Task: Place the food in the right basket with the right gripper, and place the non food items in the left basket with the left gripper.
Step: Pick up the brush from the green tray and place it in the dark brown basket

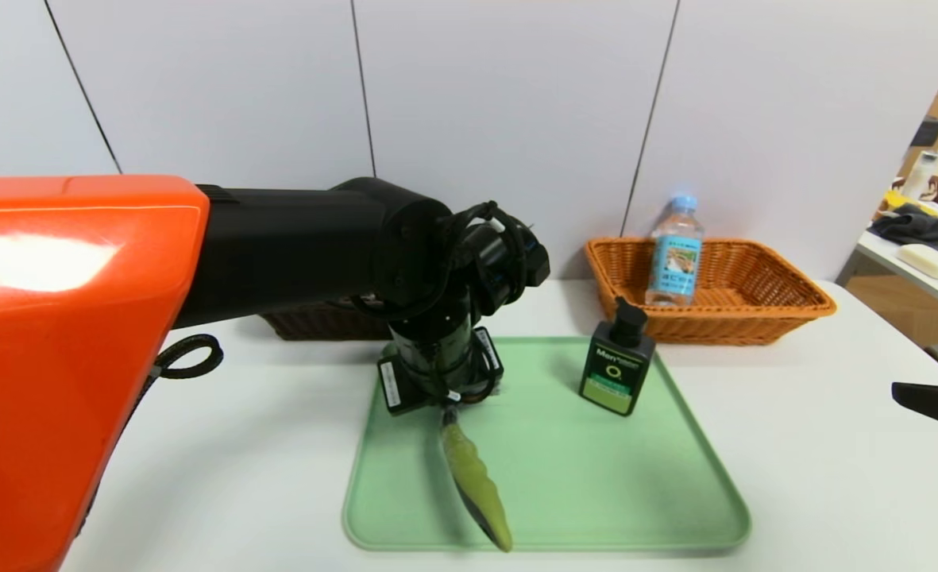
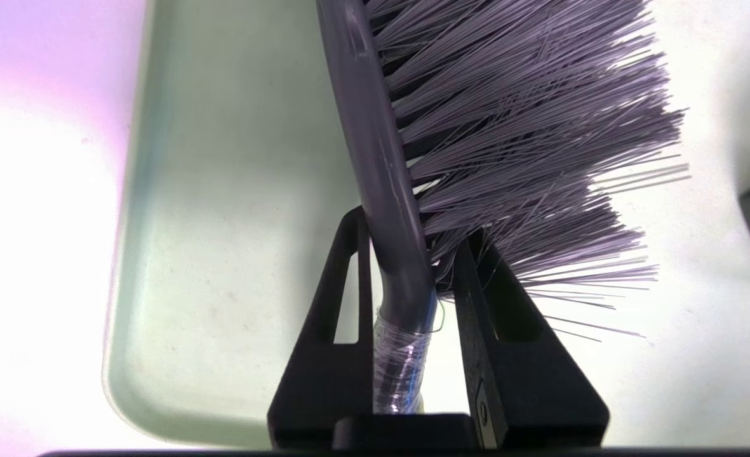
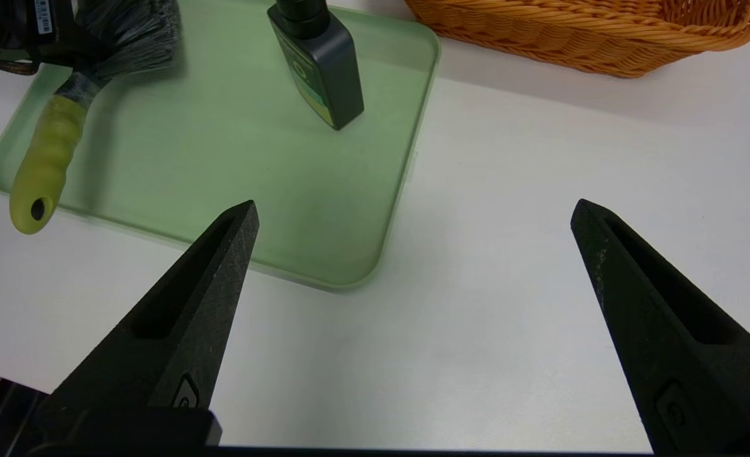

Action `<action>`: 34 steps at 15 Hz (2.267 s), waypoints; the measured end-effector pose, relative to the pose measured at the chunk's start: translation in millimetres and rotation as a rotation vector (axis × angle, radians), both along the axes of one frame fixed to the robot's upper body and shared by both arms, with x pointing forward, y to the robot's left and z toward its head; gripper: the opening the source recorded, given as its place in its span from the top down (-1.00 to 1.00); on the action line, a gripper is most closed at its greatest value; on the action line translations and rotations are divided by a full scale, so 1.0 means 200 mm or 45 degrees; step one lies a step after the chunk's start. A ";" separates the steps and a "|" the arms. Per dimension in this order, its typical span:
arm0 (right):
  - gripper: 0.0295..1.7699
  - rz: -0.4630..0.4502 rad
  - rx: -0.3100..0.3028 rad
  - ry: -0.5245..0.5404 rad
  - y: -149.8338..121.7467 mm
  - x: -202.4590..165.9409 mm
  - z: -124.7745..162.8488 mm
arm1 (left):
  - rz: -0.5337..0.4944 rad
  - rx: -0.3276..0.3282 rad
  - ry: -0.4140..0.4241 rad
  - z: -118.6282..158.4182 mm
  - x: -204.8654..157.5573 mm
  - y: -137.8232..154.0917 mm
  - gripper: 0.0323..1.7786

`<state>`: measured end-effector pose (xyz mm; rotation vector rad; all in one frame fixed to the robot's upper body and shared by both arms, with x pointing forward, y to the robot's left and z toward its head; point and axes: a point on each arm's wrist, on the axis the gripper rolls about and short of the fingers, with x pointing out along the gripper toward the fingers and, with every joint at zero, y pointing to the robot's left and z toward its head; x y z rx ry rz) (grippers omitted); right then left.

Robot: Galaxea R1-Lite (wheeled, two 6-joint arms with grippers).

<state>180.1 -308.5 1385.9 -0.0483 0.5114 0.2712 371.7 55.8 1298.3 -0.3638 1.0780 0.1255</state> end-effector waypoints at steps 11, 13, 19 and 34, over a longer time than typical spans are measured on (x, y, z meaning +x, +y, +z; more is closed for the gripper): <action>-0.92 -0.003 0.003 -0.010 0.00 0.00 0.01 | -0.142 -0.004 0.042 0.04 -0.19 -0.10 0.63; -0.92 -0.004 0.007 -0.020 0.00 0.00 0.01 | -0.158 -0.009 0.039 0.05 -0.21 -0.11 0.98; -0.92 0.000 0.005 -0.007 0.01 0.02 0.01 | -0.191 -0.024 0.024 0.08 -0.26 -0.13 0.98; -0.92 0.002 -0.001 0.012 0.01 0.02 -0.01 | -0.258 0.071 -0.086 0.16 -0.34 -0.11 0.98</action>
